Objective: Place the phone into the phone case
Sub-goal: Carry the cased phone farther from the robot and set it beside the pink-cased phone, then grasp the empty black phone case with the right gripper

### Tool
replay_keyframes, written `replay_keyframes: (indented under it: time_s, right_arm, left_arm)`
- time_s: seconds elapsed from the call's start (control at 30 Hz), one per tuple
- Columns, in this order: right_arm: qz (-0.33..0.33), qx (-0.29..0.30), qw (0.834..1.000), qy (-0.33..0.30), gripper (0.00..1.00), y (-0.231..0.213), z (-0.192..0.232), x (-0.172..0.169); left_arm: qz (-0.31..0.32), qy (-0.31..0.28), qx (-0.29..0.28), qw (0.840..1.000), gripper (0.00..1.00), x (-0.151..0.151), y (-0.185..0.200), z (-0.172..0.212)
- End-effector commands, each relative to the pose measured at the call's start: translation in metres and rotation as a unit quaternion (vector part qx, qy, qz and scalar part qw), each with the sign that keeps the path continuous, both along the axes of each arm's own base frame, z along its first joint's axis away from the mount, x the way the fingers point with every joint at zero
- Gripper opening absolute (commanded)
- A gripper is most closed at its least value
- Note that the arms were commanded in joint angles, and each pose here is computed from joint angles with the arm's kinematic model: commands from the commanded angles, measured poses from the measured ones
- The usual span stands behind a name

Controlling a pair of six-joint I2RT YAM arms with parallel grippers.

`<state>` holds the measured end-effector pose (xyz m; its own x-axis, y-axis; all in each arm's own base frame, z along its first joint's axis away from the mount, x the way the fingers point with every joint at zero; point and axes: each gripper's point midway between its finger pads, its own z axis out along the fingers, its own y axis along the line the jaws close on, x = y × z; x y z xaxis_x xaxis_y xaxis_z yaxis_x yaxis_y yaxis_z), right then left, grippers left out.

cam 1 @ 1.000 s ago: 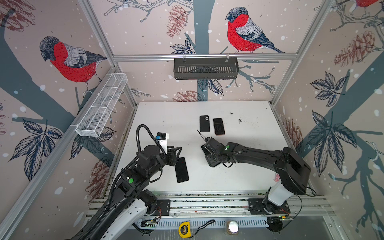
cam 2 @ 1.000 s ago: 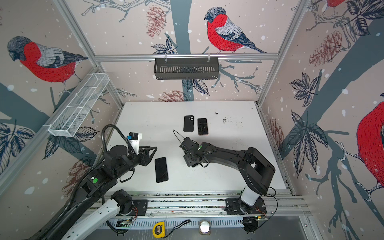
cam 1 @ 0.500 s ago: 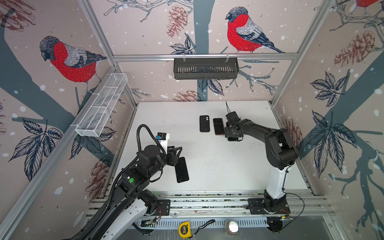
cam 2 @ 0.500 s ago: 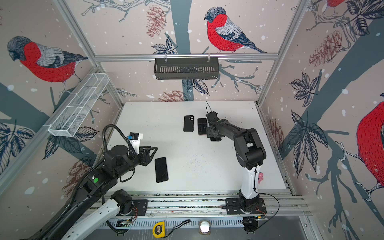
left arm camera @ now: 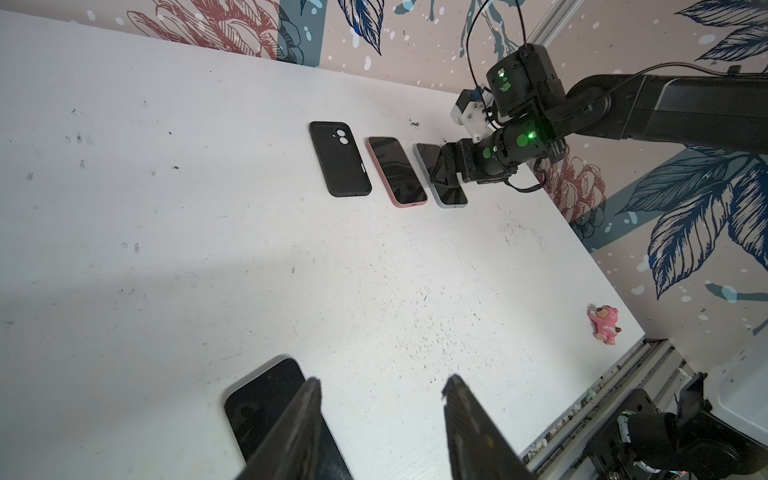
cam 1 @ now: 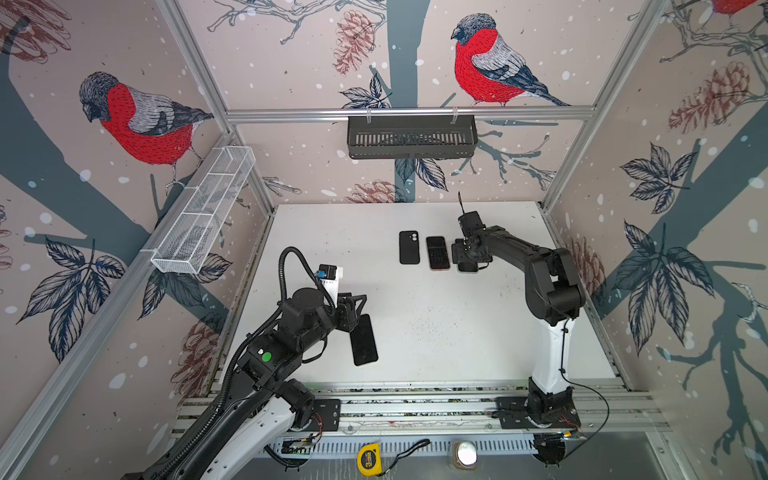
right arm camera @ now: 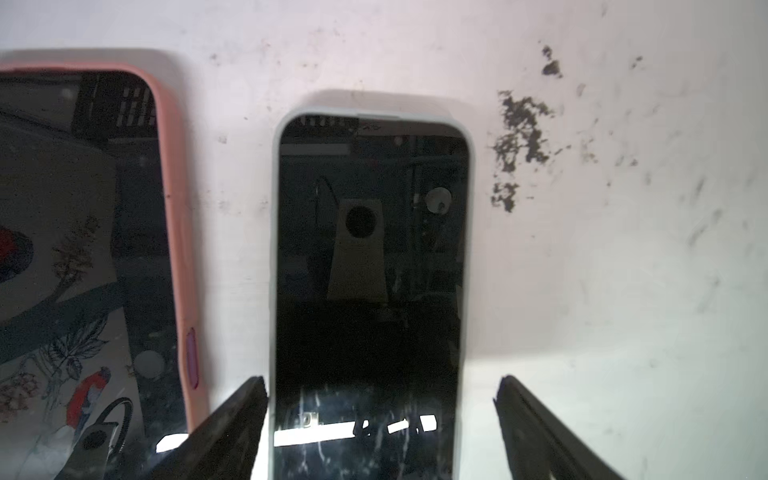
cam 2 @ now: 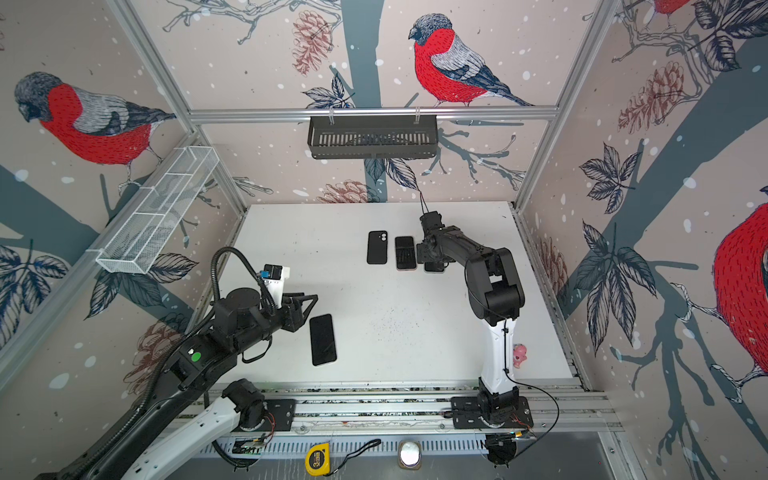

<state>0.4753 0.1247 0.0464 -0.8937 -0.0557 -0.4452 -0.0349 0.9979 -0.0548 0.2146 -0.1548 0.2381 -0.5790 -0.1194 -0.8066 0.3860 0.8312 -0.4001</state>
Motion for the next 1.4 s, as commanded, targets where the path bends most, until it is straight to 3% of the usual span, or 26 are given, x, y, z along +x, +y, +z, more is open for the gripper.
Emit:
replay_keyframes:
  time_s: [0.0, 0.13, 0.27, 0.4, 0.63, 0.83, 1.17, 1.27, 1.37]
  right_arm:
    - [0.012, 0.005, 1.000, -0.019, 0.88, 0.006, 0.025, 0.000]
    - [0.031, 0.032, 0.998, -0.051, 0.87, 0.025, 0.058, 0.000]
    - [0.072, 0.108, 0.989, -0.072, 0.82, 0.063, 0.086, -0.003]
    - [0.106, 0.149, 0.980, -0.073, 0.76, 0.103, 0.092, -0.008]
    - [0.118, 0.120, 0.985, -0.035, 0.67, 0.152, 0.048, -0.002]
    - [0.115, 0.092, 0.989, -0.012, 0.59, 0.169, 0.014, 0.003]
    - [0.112, 0.063, 0.991, 0.018, 0.32, 0.166, -0.021, -0.006]
    - [0.125, 0.054, 0.990, 0.024, 0.17, 0.170, -0.026, -0.016]
    - [0.139, 0.044, 0.989, 0.024, 0.10, 0.171, -0.024, -0.029]
  left_arm:
    - [-0.001, -0.015, -0.007, 1.000, 0.49, 0.004, -0.002, 0.008]
    - [0.000, -0.016, -0.006, 1.000, 0.49, 0.004, -0.002, 0.008]
    - [0.006, -0.023, -0.010, 1.000, 0.49, 0.004, 0.001, 0.012]
    - [0.010, -0.030, -0.013, 0.999, 0.49, 0.002, 0.004, 0.015]
    - [0.010, -0.038, -0.019, 0.999, 0.49, 0.001, 0.005, 0.019]
    - [0.007, -0.043, -0.024, 0.999, 0.49, -0.001, 0.005, 0.022]
    - [0.005, -0.045, -0.026, 0.999, 0.49, -0.001, 0.004, 0.023]
    - [0.003, -0.044, -0.024, 0.999, 0.49, -0.001, 0.004, 0.022]
    - [0.005, -0.043, -0.023, 0.999, 0.49, -0.001, 0.004, 0.022]
